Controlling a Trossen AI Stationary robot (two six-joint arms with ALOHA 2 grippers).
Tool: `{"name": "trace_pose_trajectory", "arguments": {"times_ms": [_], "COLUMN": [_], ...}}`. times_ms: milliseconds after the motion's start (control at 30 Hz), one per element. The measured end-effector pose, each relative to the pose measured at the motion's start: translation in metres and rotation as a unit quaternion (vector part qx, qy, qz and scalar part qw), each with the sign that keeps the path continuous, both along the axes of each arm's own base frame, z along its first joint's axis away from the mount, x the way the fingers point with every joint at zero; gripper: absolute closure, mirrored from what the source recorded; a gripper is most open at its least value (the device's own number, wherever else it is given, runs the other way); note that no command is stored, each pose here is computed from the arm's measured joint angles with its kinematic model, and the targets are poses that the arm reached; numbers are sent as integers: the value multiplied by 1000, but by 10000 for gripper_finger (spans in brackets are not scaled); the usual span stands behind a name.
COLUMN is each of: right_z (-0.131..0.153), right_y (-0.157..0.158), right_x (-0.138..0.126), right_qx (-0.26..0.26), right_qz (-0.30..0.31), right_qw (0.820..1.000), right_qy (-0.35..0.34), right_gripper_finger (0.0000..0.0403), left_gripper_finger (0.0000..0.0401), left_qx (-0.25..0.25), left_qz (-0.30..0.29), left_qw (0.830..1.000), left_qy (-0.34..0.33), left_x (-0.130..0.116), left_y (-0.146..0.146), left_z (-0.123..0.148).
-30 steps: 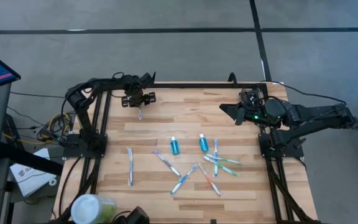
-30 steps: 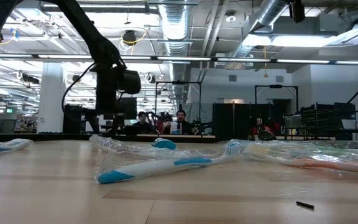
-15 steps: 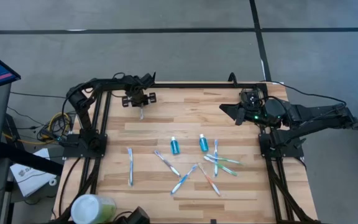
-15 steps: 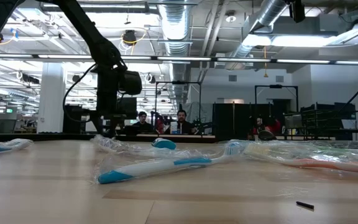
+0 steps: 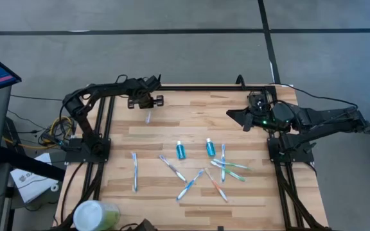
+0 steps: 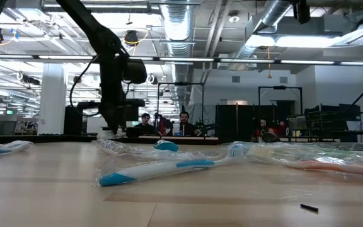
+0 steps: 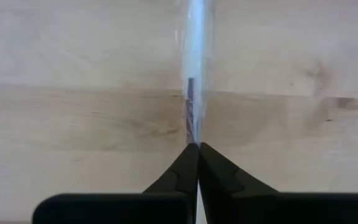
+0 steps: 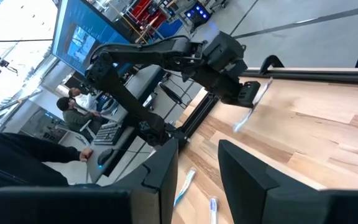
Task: Pick & Place toothbrushing station
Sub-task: Put the top purple toothbrush into the left section of wire organizer
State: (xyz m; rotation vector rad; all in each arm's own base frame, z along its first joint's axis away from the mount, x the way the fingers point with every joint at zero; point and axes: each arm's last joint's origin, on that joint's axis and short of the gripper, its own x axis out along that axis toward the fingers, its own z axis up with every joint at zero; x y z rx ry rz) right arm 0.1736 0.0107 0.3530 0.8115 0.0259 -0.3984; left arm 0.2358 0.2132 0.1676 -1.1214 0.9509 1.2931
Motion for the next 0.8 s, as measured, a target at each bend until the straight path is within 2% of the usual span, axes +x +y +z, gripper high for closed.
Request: {"name": "trace_pose_trajectory", "arguments": {"times_ms": [267, 500, 800], "right_z": [0, -2, -2], "right_y": [0, 1, 2], "right_x": [0, 0, 0], "right_qx": [0, 0, 4], "right_qz": [4, 15, 44], "right_qw": [1000, 1000, 999], "right_qy": [0, 10, 13], "right_gripper_finger": [294, 294, 294], "left_gripper_finger": [401, 401, 400], "left_qx": [-11, -36, 12], "left_qz": [-14, -69, -109], "left_qw": [1000, 996, 987], "left_qy": [-14, -41, -116], "left_x": [3, 17, 27], "left_y": [-6, -23, -56], "left_z": [4, 6, 50]}}
